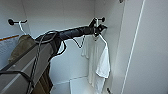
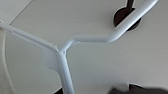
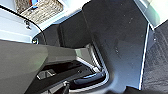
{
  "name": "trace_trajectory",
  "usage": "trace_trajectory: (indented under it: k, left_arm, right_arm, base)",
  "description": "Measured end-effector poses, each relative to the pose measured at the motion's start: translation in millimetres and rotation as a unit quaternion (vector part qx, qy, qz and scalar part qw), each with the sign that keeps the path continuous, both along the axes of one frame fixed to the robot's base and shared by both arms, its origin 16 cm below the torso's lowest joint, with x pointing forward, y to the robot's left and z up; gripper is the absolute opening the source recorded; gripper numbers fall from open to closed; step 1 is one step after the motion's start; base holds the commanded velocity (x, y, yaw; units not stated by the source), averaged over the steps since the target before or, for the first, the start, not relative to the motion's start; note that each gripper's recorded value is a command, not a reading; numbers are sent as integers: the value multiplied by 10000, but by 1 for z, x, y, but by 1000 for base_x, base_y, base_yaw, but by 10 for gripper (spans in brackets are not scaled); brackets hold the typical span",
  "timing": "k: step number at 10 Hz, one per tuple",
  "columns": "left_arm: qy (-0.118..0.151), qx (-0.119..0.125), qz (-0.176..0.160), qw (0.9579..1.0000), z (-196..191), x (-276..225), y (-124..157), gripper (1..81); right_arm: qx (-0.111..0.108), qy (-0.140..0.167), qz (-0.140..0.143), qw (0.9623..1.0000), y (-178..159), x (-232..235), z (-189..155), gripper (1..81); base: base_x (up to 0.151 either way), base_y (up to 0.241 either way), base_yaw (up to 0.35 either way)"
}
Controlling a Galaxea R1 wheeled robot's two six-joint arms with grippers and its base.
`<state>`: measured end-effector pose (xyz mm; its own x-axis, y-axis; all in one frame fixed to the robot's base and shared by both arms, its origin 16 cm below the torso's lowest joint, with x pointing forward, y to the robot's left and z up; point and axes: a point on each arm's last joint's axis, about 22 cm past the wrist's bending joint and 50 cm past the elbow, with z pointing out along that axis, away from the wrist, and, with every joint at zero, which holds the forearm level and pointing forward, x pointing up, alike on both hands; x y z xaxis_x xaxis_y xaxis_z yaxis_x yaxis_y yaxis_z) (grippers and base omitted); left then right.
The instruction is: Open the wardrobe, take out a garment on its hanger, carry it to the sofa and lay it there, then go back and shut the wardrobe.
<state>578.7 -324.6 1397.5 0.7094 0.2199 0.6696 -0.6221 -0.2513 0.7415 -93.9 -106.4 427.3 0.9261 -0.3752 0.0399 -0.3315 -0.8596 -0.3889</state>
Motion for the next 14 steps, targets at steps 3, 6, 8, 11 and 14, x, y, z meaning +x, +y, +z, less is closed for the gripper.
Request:
trace_trajectory:
  k: [3, 6, 8, 11, 14]
  left_arm:
    - [155, 39, 26, 9999, -12, 3, -2, 10]
    - [138, 47, 57, 9999, -14, 10, 8, 10]
    - [116, 91, 53, 9999, -13, 16, 26, 10]
    - [-276, 128, -141, 9994, 30, -3, 53, 10]
    - [-563, 152, -140, 9982, 52, -18, 108, 10]
  right_arm:
    - [-1, 4, -6, 10000, 0, 0, 0, 811]
    - [-2, 5, -1, 10000, 0, 0, 0, 811]
    - [-2, 9, -3, 10000, 0, 0, 0, 811]
    - [-6, 13, 4, 10000, -1, 0, 0, 811]
    - [-7, 24, 291, 9996, -3, 5, 0, 811]
  base:
    - [0, 0, 0]
    - [0, 0, 0]
    - [0, 0, 0]
    - [0, 0, 0]
    - [0, 0, 0]
